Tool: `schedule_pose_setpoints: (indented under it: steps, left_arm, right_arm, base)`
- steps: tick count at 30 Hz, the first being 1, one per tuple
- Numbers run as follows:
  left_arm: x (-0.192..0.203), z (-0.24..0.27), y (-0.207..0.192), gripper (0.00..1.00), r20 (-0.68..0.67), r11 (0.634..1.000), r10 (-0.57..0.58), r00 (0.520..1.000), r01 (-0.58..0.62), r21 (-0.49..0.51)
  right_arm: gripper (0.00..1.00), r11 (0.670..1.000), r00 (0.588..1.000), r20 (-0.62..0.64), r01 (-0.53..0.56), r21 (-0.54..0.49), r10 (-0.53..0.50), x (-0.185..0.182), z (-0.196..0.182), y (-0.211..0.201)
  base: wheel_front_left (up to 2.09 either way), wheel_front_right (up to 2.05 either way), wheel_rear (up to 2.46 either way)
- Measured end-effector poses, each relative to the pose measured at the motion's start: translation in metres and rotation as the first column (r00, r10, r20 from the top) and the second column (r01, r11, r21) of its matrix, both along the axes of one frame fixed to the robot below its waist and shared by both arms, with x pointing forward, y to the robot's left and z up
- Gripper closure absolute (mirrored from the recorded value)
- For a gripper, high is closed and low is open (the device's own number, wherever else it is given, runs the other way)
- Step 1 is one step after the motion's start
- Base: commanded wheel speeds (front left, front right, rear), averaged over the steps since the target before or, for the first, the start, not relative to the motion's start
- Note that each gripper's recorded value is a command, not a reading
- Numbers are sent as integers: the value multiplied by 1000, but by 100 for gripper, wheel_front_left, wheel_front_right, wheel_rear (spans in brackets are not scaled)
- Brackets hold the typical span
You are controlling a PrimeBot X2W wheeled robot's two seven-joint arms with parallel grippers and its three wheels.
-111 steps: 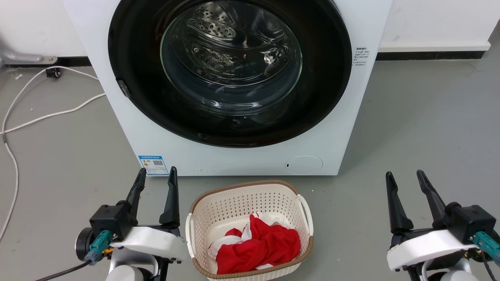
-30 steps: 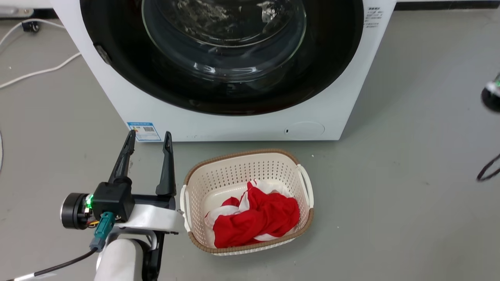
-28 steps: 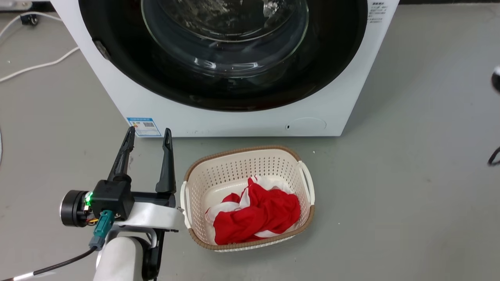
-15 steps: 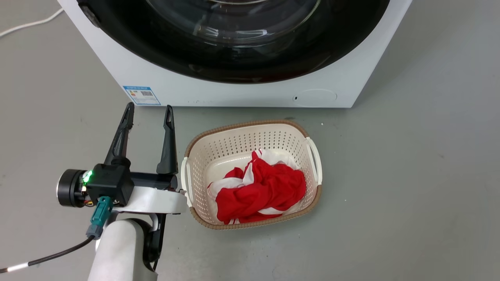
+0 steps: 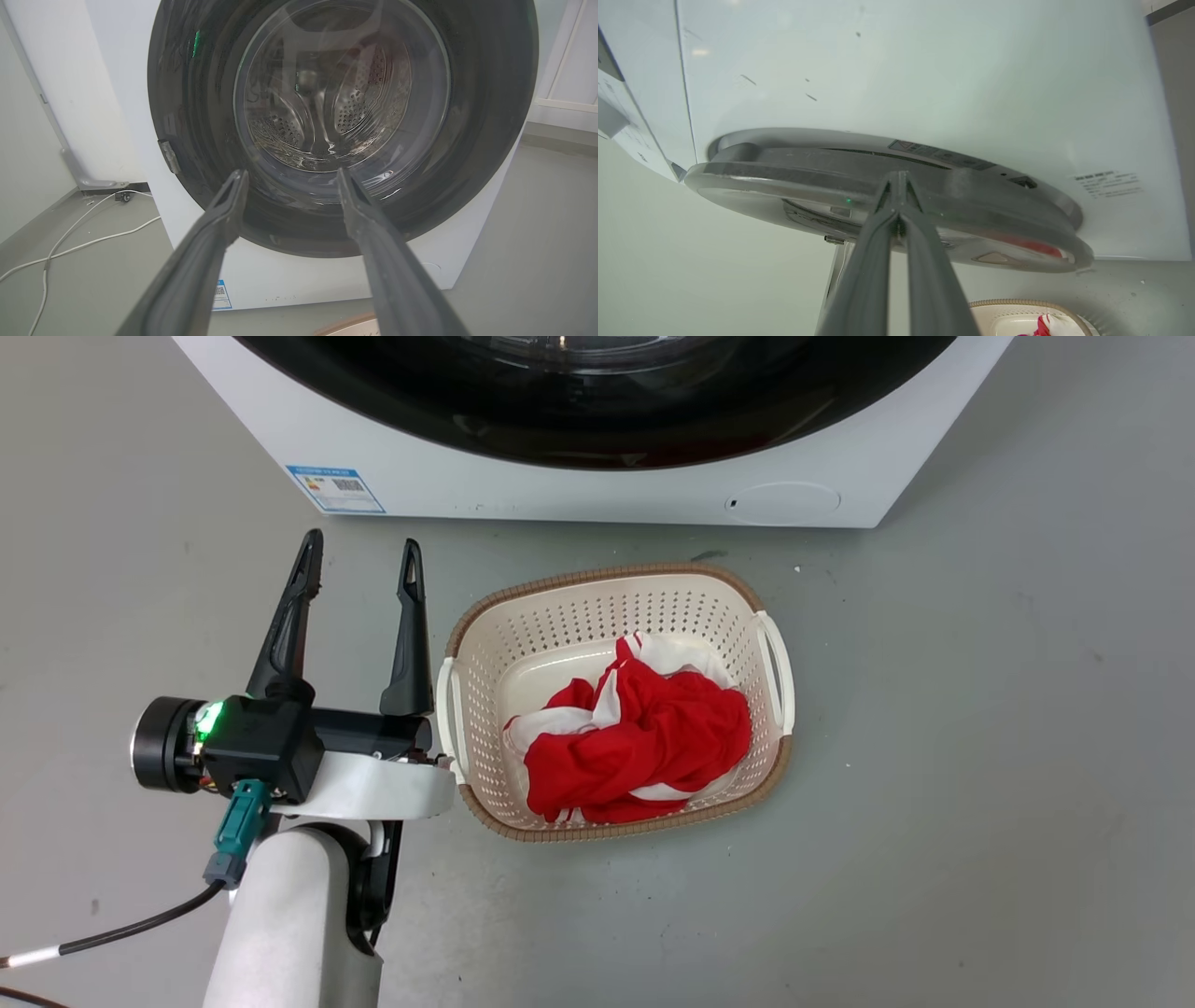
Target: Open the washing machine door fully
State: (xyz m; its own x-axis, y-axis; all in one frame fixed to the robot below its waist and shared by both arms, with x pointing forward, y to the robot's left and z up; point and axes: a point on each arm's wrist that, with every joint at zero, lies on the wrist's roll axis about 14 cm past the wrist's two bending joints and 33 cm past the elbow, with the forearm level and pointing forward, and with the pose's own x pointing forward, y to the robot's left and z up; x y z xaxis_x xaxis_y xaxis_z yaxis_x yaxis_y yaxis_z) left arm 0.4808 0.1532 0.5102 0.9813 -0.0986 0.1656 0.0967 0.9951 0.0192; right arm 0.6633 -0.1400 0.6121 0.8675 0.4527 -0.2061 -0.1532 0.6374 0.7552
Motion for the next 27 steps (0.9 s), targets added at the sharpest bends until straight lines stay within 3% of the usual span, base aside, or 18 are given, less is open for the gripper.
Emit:
schedule_pose_setpoints:
  steps: [15, 27]
  left_arm:
    - [10, -13, 0, 0, -20, 1000, 1, 1000, -1, -1]
    - [10, -12, -5, 0, -21, 1000, -9, 1000, 9, -9]
  right_arm:
    - [100, 1000, 999, -45, -7, 5, 7, 22, -28, 15]
    - [100, 997, 997, -50, -47, 66, 51, 17, -19, 21]
  base:
    - [0, 0, 0]
    - [0, 0, 0]
